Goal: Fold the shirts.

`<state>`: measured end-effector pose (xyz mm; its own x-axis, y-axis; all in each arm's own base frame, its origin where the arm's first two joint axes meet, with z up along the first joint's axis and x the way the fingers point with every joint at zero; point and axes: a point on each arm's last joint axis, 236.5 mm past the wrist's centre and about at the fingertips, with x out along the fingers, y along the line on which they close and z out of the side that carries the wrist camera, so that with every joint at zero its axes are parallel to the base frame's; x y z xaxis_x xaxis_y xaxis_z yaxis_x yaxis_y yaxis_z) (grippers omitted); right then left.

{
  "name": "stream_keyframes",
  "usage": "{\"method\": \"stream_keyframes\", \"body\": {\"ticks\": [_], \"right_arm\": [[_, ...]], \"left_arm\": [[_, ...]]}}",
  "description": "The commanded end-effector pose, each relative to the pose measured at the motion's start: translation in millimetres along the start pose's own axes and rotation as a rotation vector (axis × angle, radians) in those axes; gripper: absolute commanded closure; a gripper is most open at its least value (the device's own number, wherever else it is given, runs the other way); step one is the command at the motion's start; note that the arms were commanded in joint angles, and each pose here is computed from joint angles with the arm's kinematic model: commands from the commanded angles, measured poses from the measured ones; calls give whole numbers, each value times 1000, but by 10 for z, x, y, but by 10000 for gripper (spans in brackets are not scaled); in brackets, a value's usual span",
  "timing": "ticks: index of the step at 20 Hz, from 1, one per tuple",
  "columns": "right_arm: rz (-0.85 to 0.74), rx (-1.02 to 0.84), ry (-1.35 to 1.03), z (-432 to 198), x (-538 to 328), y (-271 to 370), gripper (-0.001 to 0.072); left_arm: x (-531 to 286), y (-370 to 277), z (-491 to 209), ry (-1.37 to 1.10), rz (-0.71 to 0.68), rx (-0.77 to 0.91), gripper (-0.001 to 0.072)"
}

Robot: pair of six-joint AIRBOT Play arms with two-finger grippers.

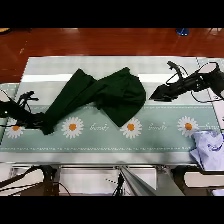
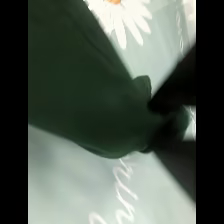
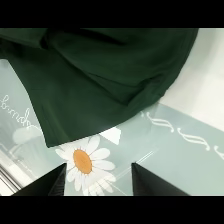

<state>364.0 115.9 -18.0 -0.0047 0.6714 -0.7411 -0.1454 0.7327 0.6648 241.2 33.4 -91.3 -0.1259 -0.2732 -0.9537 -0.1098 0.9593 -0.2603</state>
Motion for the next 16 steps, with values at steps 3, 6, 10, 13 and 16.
{"method": "stream_keyframes", "body": {"ticks": [3,6,10,13,16], "right_arm": [[-14,60,18,-65,44,-60,222],[-35,93,47,-194,399,-24,222],[-87,23,64,-320,991,226,187],[-98,64,74,-404,1104,236,164],[-90,96,44,-368,1163,260,178]], "left_arm": [[74,-149,44,0,-80,80,679],[24,-230,52,-15,-107,122,679],[-153,-389,194,-103,-156,154,679],[-295,-461,297,-157,-171,166,679],[-375,-532,359,-191,-191,180,678]]}}
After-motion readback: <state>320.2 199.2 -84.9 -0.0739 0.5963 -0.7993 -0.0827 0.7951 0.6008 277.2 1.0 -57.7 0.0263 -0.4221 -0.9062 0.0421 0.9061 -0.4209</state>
